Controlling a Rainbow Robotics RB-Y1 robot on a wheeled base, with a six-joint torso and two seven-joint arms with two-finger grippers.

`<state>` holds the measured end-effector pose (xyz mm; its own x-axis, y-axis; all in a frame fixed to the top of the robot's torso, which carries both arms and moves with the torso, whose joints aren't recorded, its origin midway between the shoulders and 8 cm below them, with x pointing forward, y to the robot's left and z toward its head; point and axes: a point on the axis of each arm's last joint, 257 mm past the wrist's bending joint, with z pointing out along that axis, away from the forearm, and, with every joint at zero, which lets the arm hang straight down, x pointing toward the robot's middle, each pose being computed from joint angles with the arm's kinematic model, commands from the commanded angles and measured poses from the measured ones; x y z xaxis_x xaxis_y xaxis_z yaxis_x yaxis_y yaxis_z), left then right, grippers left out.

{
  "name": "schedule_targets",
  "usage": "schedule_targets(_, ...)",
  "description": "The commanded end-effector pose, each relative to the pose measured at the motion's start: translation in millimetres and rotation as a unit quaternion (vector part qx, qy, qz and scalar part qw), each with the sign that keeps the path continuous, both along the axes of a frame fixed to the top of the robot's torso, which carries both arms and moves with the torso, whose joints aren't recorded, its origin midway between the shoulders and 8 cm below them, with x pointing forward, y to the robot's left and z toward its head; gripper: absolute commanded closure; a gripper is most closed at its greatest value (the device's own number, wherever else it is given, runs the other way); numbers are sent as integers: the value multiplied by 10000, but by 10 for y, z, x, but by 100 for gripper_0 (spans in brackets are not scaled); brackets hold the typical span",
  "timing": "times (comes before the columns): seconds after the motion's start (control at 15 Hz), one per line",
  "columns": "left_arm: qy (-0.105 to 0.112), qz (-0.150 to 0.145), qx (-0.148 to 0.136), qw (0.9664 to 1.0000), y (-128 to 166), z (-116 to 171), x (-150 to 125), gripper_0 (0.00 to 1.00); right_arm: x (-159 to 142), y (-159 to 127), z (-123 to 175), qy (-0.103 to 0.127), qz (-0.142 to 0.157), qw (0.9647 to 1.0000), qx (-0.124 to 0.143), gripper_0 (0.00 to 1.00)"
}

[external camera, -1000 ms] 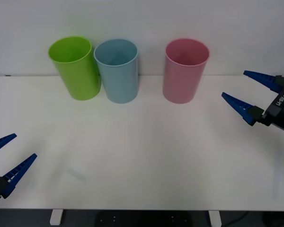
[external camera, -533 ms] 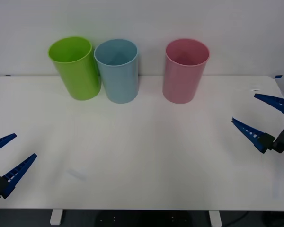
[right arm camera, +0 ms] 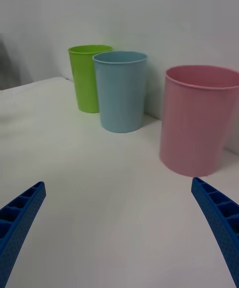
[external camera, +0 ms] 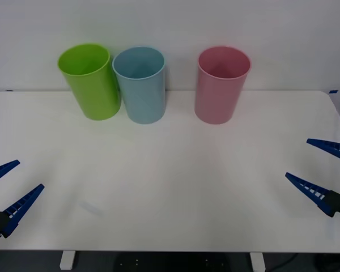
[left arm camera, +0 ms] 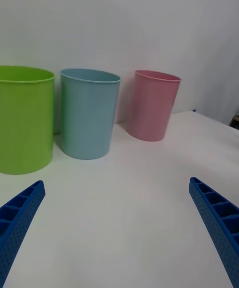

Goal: Grasp the object on the table and drop it into the matching bin: aluminum can to the light blue bin, PET bottle to the pink bin.

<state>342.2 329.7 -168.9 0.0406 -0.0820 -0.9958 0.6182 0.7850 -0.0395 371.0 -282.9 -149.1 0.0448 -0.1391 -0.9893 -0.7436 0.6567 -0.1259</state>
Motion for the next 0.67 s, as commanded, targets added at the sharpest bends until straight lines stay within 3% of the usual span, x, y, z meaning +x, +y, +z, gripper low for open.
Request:
schedule_targets(0.07, 0, 0, 0, 10000, 0, 0, 0, 0, -96, -40, -77, 103, -52, 9999, 87, 0)
schedule_targets(0.2, 0, 0, 0, 10000, 0, 0, 0, 0, -166, -26, -150, 196, -70, 9996, 190, 0)
schedule_targets(0.67, 0, 0, 0, 10000, 0, 0, 0, 0, -199, -27, -225, 208, -110, 9996, 144, 0)
